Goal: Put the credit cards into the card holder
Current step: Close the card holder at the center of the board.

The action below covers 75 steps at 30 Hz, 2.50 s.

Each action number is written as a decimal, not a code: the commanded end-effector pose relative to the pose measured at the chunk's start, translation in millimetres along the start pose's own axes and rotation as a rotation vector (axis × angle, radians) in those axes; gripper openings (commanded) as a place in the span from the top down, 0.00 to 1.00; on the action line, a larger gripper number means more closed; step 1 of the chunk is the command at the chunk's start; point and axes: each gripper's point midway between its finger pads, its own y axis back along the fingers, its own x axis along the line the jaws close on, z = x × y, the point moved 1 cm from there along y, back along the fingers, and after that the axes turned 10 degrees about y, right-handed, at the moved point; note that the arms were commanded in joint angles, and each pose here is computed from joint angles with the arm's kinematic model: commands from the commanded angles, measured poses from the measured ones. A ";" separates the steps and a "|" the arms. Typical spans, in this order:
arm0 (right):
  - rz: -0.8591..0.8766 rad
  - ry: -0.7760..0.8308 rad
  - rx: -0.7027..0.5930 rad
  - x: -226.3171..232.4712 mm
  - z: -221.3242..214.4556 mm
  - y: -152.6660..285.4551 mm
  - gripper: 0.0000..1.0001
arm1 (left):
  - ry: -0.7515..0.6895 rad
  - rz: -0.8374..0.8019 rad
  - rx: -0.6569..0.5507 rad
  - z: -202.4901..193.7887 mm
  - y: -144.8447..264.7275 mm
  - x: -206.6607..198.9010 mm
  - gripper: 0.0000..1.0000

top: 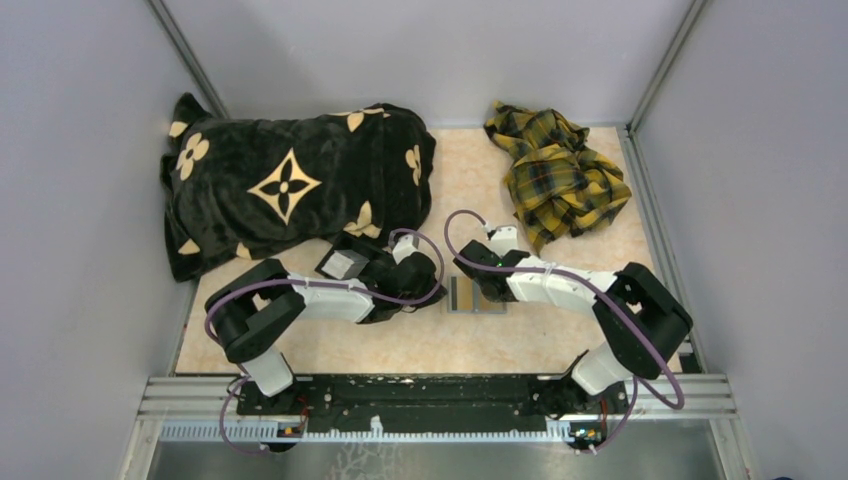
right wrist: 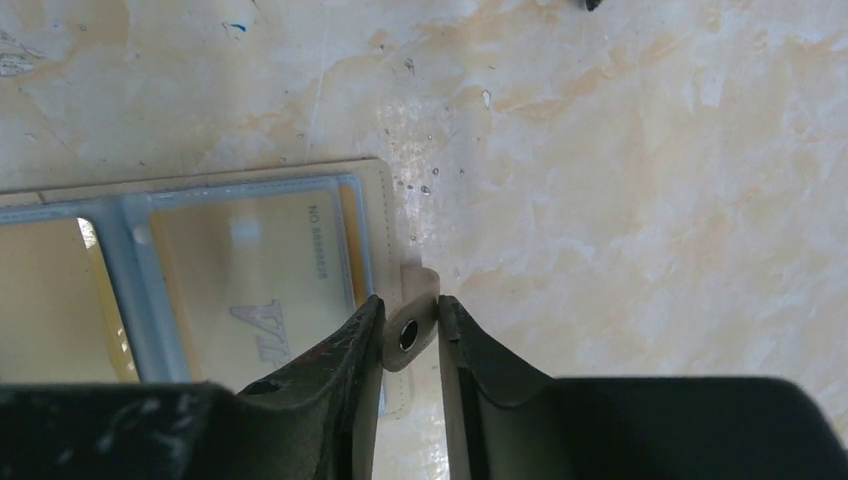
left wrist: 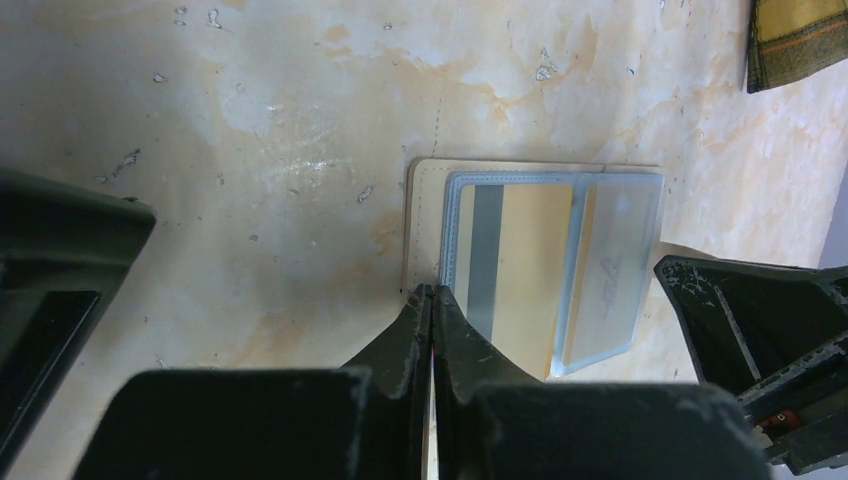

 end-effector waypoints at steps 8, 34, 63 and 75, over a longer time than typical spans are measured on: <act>0.021 -0.032 -0.124 -4.7 29.0 21.5 1.00 | -0.085 0.242 0.071 -18.3 4.7 77.1 0.96; 0.293 -0.038 -0.266 79.3 65.1 88.6 1.00 | -0.045 0.231 0.088 -23.3 8.3 80.8 0.97; 0.626 -0.030 -0.368 140.6 81.3 154.6 0.55 | -0.018 0.262 0.071 -20.6 17.9 91.1 0.99; 0.586 -0.145 -0.445 78.8 79.0 173.0 0.55 | -0.019 0.292 0.081 -24.0 14.4 96.8 0.99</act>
